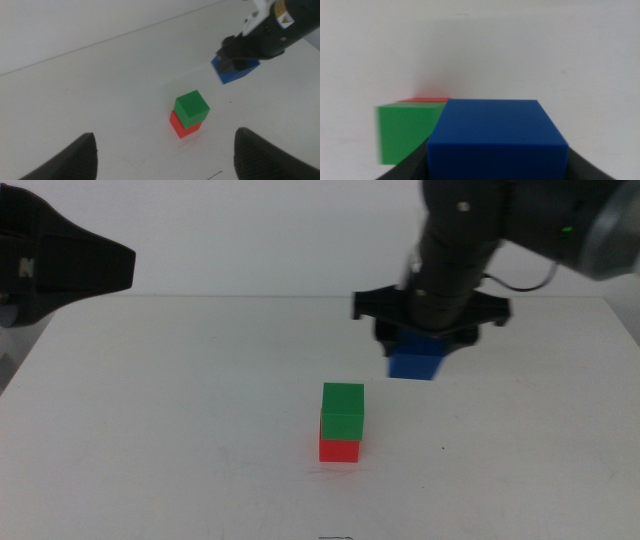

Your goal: Stack red cubes first, then green, then blue cubes in a specific spot.

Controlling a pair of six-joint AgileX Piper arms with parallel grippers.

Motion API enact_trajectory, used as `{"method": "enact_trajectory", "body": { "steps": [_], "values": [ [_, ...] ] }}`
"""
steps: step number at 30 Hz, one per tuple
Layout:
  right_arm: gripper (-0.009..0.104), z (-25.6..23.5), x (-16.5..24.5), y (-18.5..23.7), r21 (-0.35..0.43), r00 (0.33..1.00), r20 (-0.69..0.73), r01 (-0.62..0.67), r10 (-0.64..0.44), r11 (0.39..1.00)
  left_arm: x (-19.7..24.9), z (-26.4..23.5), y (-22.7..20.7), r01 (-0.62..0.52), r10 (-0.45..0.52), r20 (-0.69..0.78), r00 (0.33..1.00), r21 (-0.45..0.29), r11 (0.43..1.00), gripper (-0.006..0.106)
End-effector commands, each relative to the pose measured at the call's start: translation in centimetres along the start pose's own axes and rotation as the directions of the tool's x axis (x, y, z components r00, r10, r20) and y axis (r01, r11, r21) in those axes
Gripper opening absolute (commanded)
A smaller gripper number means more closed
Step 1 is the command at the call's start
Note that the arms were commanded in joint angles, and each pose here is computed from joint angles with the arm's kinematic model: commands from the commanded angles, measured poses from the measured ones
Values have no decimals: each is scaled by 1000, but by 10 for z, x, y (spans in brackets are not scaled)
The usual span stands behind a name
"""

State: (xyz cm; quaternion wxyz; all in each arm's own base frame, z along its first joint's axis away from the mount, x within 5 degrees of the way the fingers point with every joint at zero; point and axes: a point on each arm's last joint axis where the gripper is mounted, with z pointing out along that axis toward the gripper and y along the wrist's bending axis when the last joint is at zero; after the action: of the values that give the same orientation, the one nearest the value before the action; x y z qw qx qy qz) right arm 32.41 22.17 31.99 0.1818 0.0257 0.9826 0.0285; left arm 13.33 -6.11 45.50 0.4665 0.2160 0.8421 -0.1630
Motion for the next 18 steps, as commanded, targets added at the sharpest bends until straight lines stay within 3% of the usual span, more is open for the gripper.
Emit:
{"method": "enact_trajectory", "body": {
  "steps": [1,7,18],
  "values": [
    [-1,-27,-1,6,-11,999,38,-24,24,1000,-12,-7,-2,12,-12,99,995,6,1000,94],
    [-1,-17,-5,34,-76,999,10,-29,30,997,-12,-6,-2,12,-13,97,995,6,1000,94],
    [-1,-8,5,52,-59,999,5,-53,53,997,-12,-6,-2,12,-13,97,995,6,1000,94]
  ]
}}
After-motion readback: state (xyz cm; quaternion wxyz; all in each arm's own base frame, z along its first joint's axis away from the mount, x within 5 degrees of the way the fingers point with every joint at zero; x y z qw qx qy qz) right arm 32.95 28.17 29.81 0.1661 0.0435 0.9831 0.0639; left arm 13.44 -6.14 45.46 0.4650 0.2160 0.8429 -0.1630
